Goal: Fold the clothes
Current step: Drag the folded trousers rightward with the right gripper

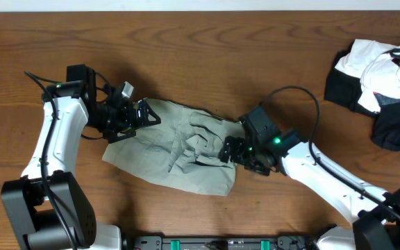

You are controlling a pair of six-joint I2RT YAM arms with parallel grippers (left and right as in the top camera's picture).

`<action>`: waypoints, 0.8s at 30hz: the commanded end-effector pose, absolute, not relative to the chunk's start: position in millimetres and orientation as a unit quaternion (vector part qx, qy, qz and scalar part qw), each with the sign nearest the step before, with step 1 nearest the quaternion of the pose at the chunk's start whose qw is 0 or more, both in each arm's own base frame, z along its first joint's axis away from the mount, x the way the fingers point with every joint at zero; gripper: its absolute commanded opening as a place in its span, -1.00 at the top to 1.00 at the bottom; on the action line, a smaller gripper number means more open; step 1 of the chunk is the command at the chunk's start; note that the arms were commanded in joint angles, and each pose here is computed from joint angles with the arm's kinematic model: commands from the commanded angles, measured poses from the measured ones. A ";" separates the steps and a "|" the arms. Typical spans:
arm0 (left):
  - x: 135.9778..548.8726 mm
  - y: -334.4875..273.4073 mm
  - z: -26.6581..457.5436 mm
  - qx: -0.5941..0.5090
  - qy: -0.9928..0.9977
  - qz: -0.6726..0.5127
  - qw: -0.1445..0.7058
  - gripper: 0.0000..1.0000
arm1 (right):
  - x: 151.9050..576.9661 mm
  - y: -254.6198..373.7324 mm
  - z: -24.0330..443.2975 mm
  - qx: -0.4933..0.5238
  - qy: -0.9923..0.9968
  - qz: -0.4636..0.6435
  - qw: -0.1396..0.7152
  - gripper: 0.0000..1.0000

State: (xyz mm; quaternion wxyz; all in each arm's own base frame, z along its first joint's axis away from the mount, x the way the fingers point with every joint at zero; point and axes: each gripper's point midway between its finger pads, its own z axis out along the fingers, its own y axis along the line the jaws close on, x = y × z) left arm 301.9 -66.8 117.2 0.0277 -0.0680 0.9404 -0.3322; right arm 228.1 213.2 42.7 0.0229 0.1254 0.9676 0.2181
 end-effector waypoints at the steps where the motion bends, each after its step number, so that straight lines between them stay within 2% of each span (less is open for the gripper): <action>1: 299.6 -69.3 123.1 -0.057 0.939 -0.338 0.036 -0.99 | 214.9 222.7 34.6 0.128 0.960 0.250 -0.007 -0.94; 6: 299.6 -69.3 123.0 -0.057 0.939 -0.338 0.035 -0.99 | 210.3 220.8 22.9 0.151 0.955 0.255 -0.013 -0.99; 19: 299.6 -69.3 123.1 -0.057 0.939 -0.338 0.036 -0.98 | 222.8 243.4 9.9 0.157 0.936 0.315 -0.007 -0.96; 22: 299.6 -69.3 123.1 -0.057 0.939 -0.338 0.035 -0.99 | 223.4 247.2 -0.2 0.161 0.934 0.318 -0.018 -0.88; 24: 299.6 -69.3 123.1 -0.057 0.939 -0.338 0.035 -0.99 | 223.2 248.7 -8.6 0.163 0.934 0.316 -0.026 -0.70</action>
